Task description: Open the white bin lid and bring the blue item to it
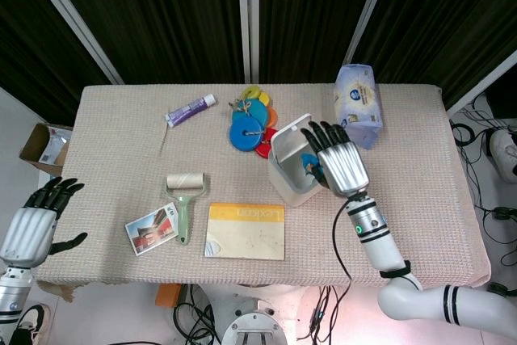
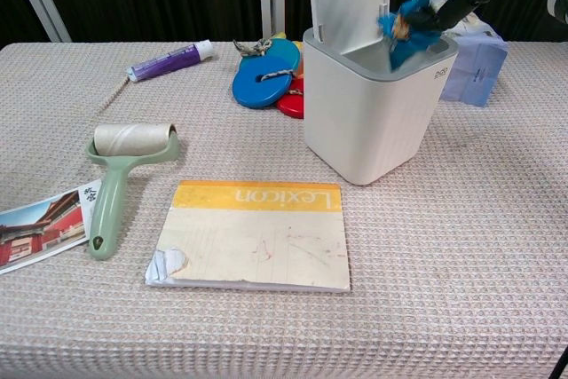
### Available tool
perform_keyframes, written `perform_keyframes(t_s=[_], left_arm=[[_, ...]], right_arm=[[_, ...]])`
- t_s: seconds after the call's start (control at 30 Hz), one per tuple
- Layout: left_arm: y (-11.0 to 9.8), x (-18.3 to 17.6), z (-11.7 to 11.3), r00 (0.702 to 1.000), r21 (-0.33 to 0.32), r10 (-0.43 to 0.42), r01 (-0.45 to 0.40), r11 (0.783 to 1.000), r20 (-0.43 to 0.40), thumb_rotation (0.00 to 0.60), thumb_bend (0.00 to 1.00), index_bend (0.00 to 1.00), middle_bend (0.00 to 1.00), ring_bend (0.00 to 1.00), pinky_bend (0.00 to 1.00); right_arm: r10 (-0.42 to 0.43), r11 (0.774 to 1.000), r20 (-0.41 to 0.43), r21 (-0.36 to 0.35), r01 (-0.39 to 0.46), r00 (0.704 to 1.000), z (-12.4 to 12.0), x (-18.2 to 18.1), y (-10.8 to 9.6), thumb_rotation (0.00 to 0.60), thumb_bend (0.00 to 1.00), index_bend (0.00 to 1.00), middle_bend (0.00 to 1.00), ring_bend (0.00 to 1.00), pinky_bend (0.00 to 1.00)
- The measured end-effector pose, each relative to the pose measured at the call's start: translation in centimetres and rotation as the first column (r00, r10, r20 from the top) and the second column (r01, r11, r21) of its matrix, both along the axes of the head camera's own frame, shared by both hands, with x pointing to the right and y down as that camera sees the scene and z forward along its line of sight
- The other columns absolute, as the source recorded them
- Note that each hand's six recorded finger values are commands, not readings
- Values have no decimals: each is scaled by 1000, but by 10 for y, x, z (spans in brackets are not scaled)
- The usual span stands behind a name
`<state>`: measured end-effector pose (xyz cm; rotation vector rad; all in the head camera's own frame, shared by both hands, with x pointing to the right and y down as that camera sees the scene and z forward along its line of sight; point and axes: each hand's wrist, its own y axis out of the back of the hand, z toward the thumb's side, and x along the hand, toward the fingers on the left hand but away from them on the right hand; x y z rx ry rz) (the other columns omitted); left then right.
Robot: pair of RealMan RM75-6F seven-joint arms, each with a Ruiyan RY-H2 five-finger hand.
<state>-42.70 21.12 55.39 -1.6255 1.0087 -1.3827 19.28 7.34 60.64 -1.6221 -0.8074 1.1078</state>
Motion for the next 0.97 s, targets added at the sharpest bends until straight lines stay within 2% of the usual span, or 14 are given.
perform_keyframes(t_s=[0.23,0.37,0.47,0.6,0.8,0.9,0.97], left_arm=[[0,2,1,1000,-3,5,-5,1000,1,600,29,183,137,85,226],[0,1,-2,1000,6,0,0,1000,-1,600,29,183,137,85,226],[0,1,-3,1000,13,-2,2,1000,-6,600,28,183,137,85,226],[1,3,-4,1000,15,4,-3,1000,-9,600,28,183,138,85,226],[-2,-1,-1,1000,10,-13,13,1000,8,600,29,183,138,85,226],[-3,-1,-1,1000,16,-11,11,1000,12,600,28,183,137,85,226],[-4,0,-2,1000,28,-11,11,1000,14,600,28,182,138,85,226]], right_arm=[[-3,1000,33,28,2,999,-8,6,4,600,108,0,0,0,10],[10,999,12,30,-10,1000,-13,25,18,600,107,0,0,0,0],[41,999,-43,26,-40,998,-14,55,39,600,107,0,0,0,0],[130,991,-128,-9,-132,983,-10,114,84,600,106,0,0,0,0],[259,961,-144,-59,-270,955,-10,186,142,600,108,0,0,0,0],[308,947,-189,-32,-320,932,-20,223,170,600,112,0,0,0,0],[321,944,-207,-10,-330,924,-27,238,181,600,114,0,0,0,0]])
